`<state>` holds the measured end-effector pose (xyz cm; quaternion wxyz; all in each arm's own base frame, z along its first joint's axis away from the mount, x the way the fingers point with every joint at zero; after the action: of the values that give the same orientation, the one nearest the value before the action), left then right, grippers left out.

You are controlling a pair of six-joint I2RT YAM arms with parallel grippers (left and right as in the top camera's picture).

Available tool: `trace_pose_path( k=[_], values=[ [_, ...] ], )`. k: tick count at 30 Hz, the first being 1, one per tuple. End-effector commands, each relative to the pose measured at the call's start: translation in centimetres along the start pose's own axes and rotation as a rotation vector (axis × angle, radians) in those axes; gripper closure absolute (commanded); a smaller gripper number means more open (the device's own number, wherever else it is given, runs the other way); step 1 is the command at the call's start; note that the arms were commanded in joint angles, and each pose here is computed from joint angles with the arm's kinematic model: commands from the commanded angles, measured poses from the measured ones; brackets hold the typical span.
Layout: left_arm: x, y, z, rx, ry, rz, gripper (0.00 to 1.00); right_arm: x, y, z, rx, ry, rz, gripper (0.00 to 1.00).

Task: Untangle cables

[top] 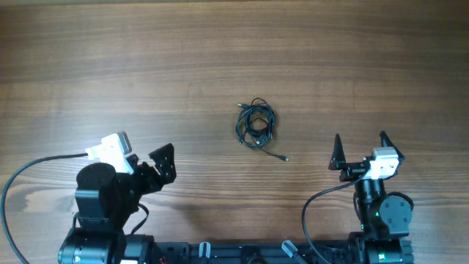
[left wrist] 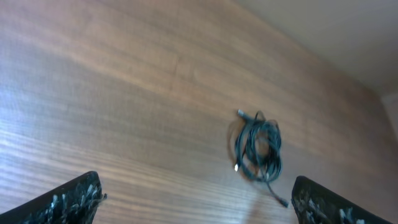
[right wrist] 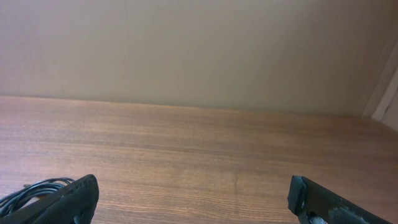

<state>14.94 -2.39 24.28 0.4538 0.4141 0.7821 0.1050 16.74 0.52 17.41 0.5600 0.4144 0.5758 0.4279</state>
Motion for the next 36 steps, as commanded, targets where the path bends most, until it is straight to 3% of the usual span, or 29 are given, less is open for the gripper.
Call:
trace_pose_path(
  k=[1,6,11,14,20,30,36],
  values=[
    [-0.4,0.1,-0.3,0.011,-0.021,-0.011,0.00,-0.2,0.1,-0.1,-0.008,-0.018,0.000,0.00],
    [-0.4,0.1,-0.3,0.010,-0.022,-0.012,0.00,-0.1,0.2,-0.1,-0.013,-0.007,0.002,0.00],
    [-0.5,0.3,-0.3,0.002,-0.030,-0.009,0.00,1.3,0.8,-0.2,-0.064,0.155,0.104,0.00],
    [-0.9,0.6,-0.3,-0.015,-0.049,-0.003,0.00,1.4,0.7,-0.2,-0.035,0.168,0.233,0.00],
    [-1.5,1.0,1.9,0.035,-0.038,-0.005,0.01,0.9,2.2,-0.3,0.074,0.190,0.224,0.00],
    [-5.6,1.5,9.1,0.298,0.060,0.047,0.00,0.3,6.8,1.8,0.451,0.339,0.267,0.00],
    [-9.6,0.1,14.7,0.323,-0.043,0.182,0.00,-0.3,8.0,3.5,0.690,0.354,0.281,0.00]
  ],
)
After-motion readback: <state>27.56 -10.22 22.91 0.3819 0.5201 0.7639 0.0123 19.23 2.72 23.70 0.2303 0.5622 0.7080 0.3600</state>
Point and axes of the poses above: each gripper's point midway between its finger pads, its own z axis out along the fingers, its own x axis along the line the jaws close on, y = z × x, the point moved 8 cm from there along -z, back along the fingers, and after that the axes turned 14 degrees about -z, right-handed, at the moved point
